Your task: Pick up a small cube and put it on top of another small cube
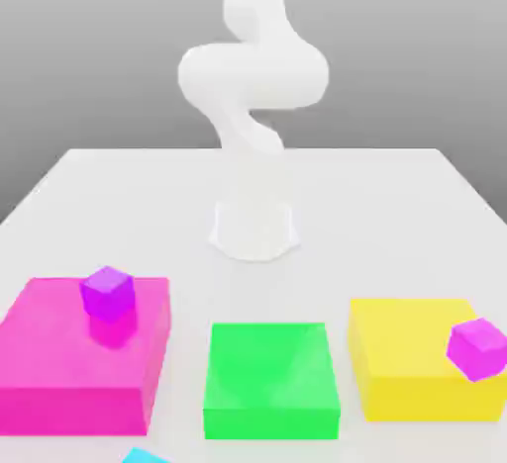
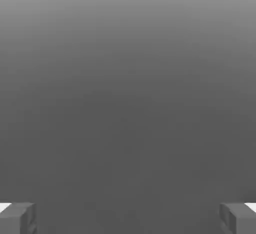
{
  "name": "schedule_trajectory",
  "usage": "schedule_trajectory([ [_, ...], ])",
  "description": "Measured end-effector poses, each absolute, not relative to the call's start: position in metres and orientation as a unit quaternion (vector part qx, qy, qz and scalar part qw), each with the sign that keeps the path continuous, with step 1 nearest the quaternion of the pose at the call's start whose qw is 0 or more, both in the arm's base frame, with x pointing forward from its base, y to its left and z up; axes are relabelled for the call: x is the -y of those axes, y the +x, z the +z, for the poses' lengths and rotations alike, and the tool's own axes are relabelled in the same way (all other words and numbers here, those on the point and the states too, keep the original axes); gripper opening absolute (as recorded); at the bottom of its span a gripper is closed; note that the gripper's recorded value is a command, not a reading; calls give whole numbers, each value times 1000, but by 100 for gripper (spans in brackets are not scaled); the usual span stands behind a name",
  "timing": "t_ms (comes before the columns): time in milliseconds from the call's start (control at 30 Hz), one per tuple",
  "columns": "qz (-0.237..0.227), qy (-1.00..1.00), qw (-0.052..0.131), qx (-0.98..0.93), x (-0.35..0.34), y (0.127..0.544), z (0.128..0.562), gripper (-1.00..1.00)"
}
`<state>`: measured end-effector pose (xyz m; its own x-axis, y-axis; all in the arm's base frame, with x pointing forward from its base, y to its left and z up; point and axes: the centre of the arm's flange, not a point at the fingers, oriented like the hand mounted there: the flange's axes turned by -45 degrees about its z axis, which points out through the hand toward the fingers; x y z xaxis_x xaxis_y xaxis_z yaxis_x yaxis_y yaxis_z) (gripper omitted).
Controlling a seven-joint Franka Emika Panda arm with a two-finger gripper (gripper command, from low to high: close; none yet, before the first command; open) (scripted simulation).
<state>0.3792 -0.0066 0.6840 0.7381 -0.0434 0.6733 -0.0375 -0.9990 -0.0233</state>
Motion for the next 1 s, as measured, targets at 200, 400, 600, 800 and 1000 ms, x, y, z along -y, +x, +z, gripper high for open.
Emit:
schedule_trajectory([
  [200,-291,-955,6,-60,26,450,607,0],
  [400,-221,-970,7,-99,49,503,518,0],
  [600,-150,-979,6,-140,75,537,419,0],
  [800,-78,-981,4,-179,98,550,312,0],
  [1000,-9,-977,1,-215,118,542,204,0],
])
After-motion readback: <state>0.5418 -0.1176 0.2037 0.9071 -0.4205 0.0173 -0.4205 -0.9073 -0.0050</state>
